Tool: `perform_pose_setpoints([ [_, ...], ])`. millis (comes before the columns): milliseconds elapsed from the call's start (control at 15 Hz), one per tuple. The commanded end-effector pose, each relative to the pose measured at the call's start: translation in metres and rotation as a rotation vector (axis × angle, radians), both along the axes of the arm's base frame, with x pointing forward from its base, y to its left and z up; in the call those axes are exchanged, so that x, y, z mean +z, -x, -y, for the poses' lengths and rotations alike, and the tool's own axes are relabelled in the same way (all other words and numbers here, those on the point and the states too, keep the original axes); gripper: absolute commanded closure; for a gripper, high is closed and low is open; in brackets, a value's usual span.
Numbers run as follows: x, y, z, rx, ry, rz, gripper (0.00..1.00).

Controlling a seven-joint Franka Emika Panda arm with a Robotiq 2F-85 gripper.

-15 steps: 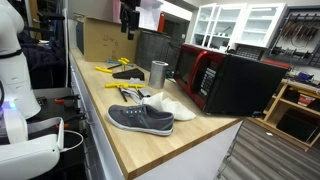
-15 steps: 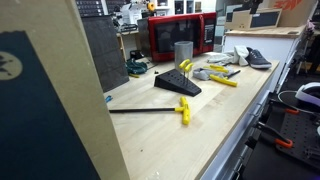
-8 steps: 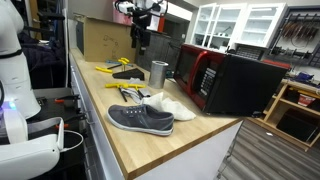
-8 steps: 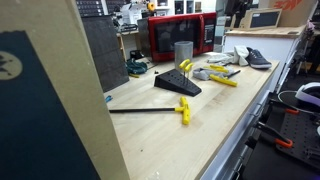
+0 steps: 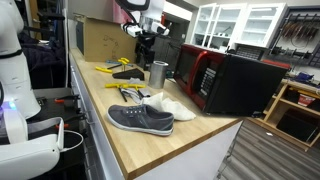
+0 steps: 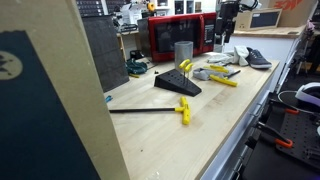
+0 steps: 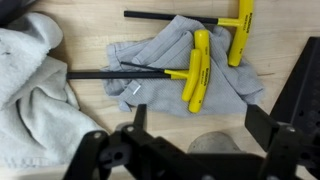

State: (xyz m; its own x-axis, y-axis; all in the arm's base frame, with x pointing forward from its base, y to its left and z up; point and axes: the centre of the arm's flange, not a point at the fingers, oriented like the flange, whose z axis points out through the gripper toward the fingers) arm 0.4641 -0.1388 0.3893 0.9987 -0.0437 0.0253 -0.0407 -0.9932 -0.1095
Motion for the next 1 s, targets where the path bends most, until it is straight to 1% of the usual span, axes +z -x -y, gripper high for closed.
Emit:
perform_pose_setpoints([
  [0, 0.001, 0.000, 0.000, 0.000, 0.000, 0.001, 0.00],
  [133, 0.004, -0.003, 0.002, -0.003, 0.003, 0.007, 0.00],
  [533, -0.006, -0.003, -0.006, 0.009, 0.017, 0.009, 0.00],
  [933, -0.031, -0.011, -0.008, 0.020, 0.039, 0.007, 0.00],
])
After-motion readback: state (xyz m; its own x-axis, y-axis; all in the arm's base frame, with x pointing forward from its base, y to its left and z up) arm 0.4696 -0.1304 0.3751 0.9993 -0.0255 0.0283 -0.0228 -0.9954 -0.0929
